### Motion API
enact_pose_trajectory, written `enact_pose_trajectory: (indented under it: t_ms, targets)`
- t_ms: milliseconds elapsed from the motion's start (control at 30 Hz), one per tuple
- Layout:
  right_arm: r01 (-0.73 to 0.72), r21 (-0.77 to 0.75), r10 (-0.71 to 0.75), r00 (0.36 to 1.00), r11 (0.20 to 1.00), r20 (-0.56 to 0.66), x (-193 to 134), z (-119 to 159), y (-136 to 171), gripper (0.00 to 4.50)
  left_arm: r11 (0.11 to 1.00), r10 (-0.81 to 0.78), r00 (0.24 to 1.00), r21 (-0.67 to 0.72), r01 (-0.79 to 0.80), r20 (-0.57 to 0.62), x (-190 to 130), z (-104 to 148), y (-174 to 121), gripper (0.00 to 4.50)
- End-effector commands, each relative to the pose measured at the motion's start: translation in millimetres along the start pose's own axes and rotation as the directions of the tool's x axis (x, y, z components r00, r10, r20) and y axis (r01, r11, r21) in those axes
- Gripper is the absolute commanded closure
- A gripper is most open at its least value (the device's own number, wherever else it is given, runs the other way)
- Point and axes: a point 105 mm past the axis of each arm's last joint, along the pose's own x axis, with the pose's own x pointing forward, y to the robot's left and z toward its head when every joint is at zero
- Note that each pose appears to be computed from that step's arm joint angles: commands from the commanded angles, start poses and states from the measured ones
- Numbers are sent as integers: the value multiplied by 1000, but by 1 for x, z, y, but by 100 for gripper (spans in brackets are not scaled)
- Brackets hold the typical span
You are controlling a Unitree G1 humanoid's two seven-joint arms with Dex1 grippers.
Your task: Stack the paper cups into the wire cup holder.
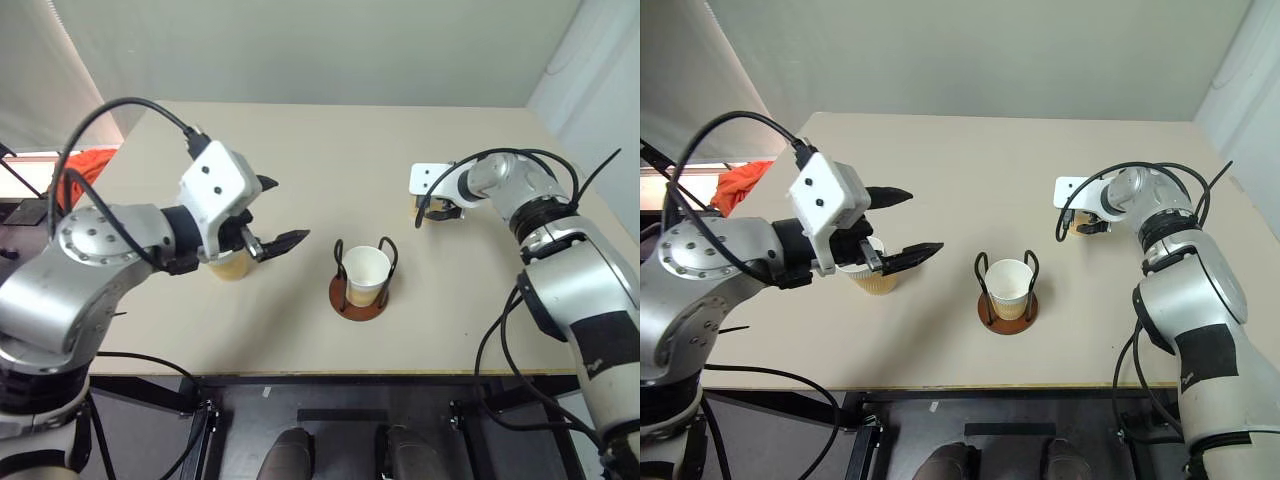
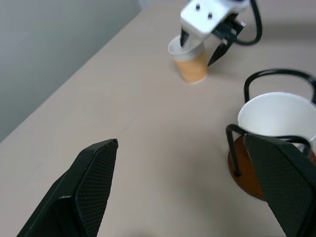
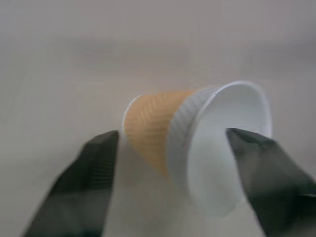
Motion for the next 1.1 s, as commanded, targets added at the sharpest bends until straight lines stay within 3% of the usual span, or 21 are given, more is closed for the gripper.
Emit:
enact_pose_trajectory:
  t_ms: [33,200,267,400,533,633,733,833,1100]
  targets:
    - [24,4,-24,999,1000,23,-4,6,-7,230,999,25,1000,22,-25,14,-9,8,1,0]
    - [20,-6,-19,999,1000,34,-3,10,-7,410,999,37,999,23,-37,9,-14,11,2,0]
    - [16,-9,-16,999,1000,42,-3,13,-7,444,999,33,999,25,-34,18,-14,14,1,0]
    - [10,-20,-9,997,1000,70,-8,18,-11,444,999,25,999,24,-26,36,-16,19,1,0]
    - [-35,-71,50,971,997,232,-39,45,-28,444,996,-85,996,7,85,27,-39,20,-6,0]
    - [-93,-116,135,889,989,437,-79,76,-39,444,988,-149,983,-34,154,104,-68,36,-6,0]
    - [-48,-171,128,861,984,492,-104,84,-51,444,988,-121,982,-82,134,144,-92,41,5,0]
    - [-98,-239,225,776,966,589,-131,98,-49,444,977,-129,973,-146,158,193,-114,46,10,0]
    - [-108,-441,390,680,891,621,-159,112,-21,444,953,-182,961,-203,224,206,-126,44,4,0]
